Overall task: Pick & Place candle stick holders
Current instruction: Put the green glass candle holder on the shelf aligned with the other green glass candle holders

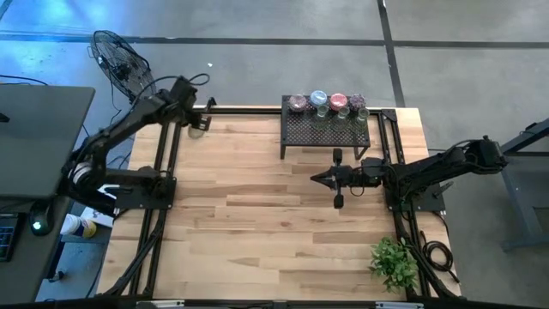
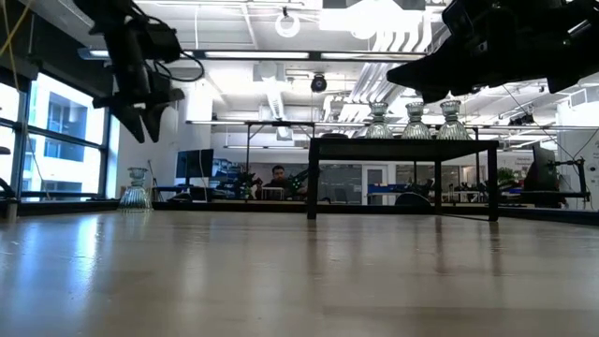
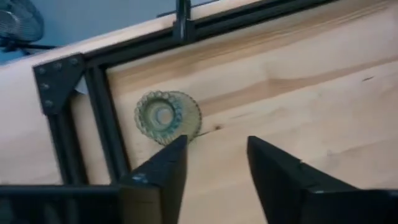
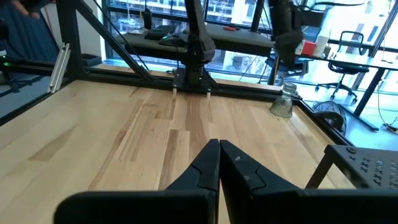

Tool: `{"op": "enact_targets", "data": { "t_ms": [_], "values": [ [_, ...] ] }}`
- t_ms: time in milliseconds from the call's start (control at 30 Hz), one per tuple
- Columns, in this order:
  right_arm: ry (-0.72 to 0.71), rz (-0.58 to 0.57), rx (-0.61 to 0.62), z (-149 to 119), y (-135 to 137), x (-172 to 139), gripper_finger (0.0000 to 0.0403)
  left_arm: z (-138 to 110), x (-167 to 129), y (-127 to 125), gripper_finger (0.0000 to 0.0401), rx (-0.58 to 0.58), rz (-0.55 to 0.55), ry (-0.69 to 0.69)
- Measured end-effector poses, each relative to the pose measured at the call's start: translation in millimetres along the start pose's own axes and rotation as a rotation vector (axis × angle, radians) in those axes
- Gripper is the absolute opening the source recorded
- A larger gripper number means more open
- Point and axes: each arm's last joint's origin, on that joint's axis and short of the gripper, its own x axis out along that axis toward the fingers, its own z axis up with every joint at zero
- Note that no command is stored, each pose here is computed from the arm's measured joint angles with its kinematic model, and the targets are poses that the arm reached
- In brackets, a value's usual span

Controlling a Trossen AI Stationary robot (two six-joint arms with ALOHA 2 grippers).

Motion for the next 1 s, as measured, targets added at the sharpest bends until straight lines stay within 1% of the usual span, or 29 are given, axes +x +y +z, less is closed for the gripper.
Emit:
{"op": "enact_targets", "data": {
  "t_ms": [200, 367, 433, 500, 567, 667, 733, 1000],
  "values": [
    [-0.005, 0.001, -0.007, 0.5, 0.0, 0.0, 0.0002, 19.7, 21.6, -6.4, 0.0225, 0.046, 0.111, 0.158],
    [-0.006, 0.004, -0.007, 0.5, 0.1, 0.0, 0.0001, 28.2, 42.7, -9.7, 0.0257, 0.074, 0.211, 0.223],
    [-0.006, 0.006, -0.007, 0.5, 0.1, 0.0, 0.0002, 30.1, 49.6, -10.9, 0.0263, 0.093, 0.223, 0.238],
    [-0.006, 0.007, -0.007, 0.5, 0.2, 0.0, 0.0001, 30.9, 57.3, -11.5, 0.0266, 0.113, 0.256, 0.247],
    [-0.006, 0.007, -0.007, 0.5, 0.2, 0.0, 0.0001, 31.6, 63.7, -11.6, 0.0266, 0.114, 0.266, 0.258],
    [-0.006, 0.007, -0.007, 0.5, 0.2, 0.0, 0.0002, 32.7, 72.2, -5.0, 0.0266, 0.102, 0.282, 0.289],
    [-0.005, 0.007, -0.007, 0.5, 0.2, 0.0, 0.0002, 32.9, 73.8, -4.7, 0.0266, 0.101, 0.295, 0.289],
    [-0.004, 0.006, -0.007, 0.3, 0.1, 0.0, 0.0001, 33.0, 74.9, -5.1, 0.0266, 0.095, 0.291, 0.282]
  ]
}}
